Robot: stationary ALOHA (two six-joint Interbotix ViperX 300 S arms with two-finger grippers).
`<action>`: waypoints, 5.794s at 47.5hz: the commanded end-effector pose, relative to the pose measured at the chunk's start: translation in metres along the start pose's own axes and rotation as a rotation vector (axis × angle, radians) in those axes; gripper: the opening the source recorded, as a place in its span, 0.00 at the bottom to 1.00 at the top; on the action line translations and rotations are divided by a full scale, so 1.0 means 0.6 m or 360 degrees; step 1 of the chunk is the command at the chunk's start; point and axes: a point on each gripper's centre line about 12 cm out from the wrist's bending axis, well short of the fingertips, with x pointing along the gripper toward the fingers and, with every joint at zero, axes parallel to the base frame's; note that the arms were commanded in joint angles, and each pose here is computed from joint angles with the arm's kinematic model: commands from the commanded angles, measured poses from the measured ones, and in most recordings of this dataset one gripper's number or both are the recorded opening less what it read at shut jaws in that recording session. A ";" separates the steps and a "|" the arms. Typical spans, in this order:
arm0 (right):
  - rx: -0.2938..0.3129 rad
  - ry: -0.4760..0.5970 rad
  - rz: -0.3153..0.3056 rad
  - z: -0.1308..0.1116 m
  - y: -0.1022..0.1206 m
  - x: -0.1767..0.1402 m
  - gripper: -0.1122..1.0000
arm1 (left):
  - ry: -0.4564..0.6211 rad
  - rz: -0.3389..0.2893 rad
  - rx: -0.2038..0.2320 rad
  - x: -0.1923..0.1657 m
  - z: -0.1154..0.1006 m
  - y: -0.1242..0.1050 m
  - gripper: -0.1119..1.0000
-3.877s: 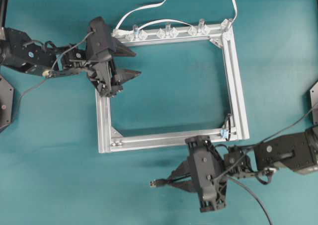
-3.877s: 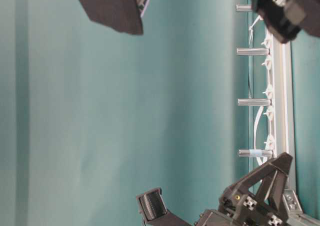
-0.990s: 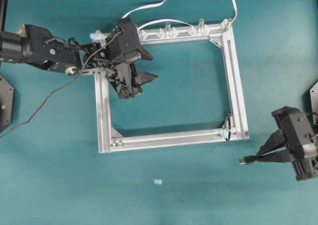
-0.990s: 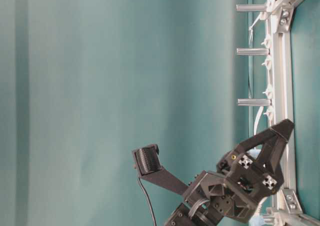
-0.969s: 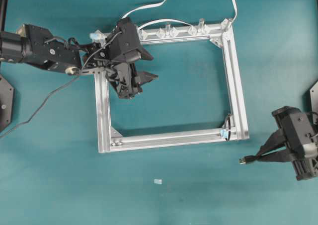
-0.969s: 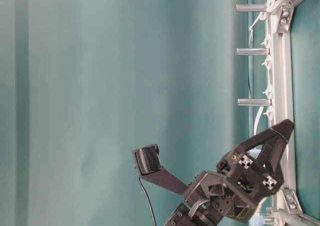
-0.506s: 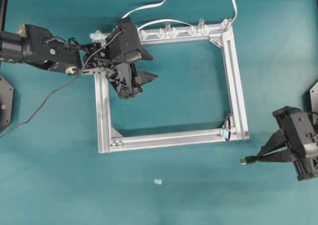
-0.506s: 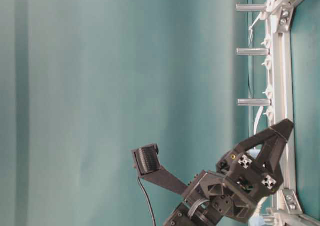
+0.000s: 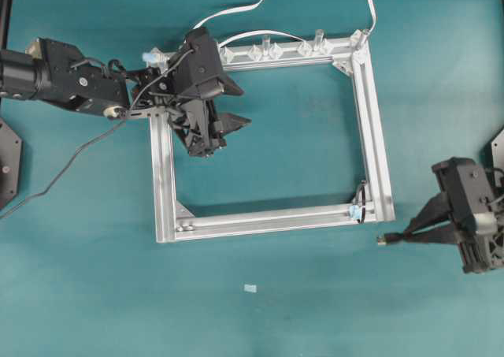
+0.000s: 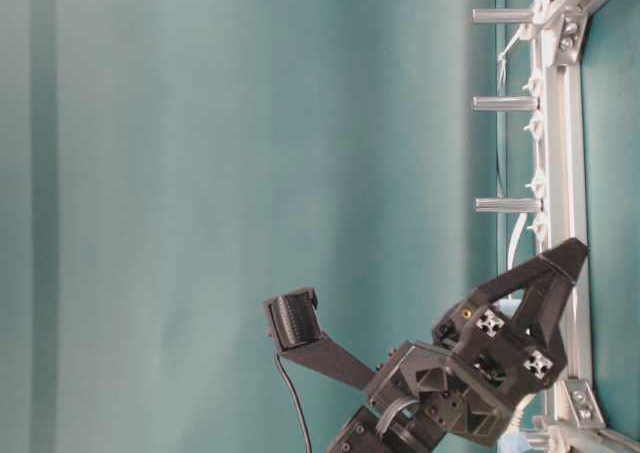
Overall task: Insert the wire through the string loop located on the right side.
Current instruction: 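Align the plug tip with the black zip-tie loop on the frame corner, then push the plug leftward through the zip-tie loop with the right gripper, then move the left gripper to the plug and grasp it beyond the loop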
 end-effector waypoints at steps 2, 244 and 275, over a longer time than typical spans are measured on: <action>0.0014 -0.0042 -0.0023 0.011 -0.006 0.000 0.23 | -0.0054 0.0001 -0.0018 -0.004 0.019 0.001 0.72; -0.0063 -0.0107 -0.0194 0.113 -0.030 0.076 0.23 | -0.0004 -0.0458 0.0326 -0.035 -0.002 -0.233 0.72; -0.0067 -0.0152 -0.0205 0.117 -0.032 0.075 0.23 | -0.0049 -0.0456 0.0322 0.035 0.032 -0.259 0.72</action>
